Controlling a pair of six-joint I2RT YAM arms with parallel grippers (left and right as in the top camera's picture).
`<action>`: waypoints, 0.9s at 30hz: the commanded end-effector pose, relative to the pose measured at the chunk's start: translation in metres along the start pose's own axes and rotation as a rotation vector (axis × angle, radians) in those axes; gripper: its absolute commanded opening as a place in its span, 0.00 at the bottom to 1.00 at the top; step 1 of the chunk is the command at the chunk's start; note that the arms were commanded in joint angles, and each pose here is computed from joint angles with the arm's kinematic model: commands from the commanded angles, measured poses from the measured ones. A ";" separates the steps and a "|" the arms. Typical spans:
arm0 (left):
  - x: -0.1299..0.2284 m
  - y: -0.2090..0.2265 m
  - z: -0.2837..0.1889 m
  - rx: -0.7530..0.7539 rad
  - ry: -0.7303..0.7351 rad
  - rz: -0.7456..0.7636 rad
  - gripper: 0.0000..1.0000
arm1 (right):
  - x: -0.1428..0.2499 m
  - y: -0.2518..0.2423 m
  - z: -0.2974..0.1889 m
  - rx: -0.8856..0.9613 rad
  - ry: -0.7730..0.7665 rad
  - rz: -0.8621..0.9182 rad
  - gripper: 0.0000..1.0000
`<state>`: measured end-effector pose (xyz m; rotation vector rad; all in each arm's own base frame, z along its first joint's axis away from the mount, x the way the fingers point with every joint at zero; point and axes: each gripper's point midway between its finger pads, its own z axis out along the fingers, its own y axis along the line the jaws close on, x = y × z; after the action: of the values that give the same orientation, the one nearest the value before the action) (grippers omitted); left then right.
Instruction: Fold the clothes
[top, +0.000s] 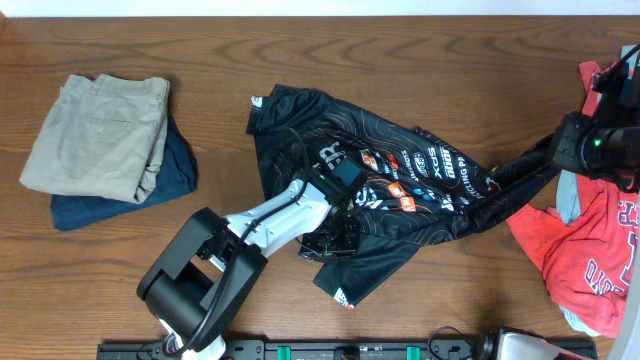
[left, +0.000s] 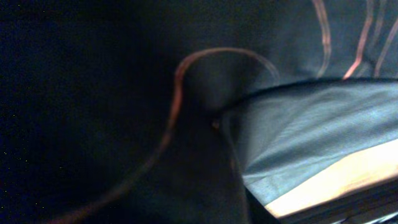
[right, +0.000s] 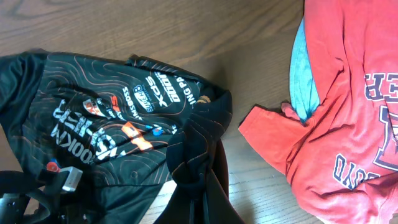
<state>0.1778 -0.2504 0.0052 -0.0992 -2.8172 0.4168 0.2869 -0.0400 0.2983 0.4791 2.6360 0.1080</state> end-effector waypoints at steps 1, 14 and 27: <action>0.001 0.000 -0.002 0.006 0.002 -0.003 0.16 | 0.000 -0.004 0.000 0.007 0.000 -0.004 0.01; -0.001 -0.026 -0.065 0.114 -0.148 0.081 0.06 | -0.002 -0.010 0.000 0.043 -0.008 -0.004 0.01; 0.007 0.020 -0.276 0.318 -0.732 -0.004 0.06 | -0.003 -0.010 -0.001 0.041 -0.014 -0.004 0.01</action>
<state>0.2475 -0.1737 0.2270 0.1203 -3.2976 1.0297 0.2865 -0.0446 0.2982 0.4868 2.6340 0.0715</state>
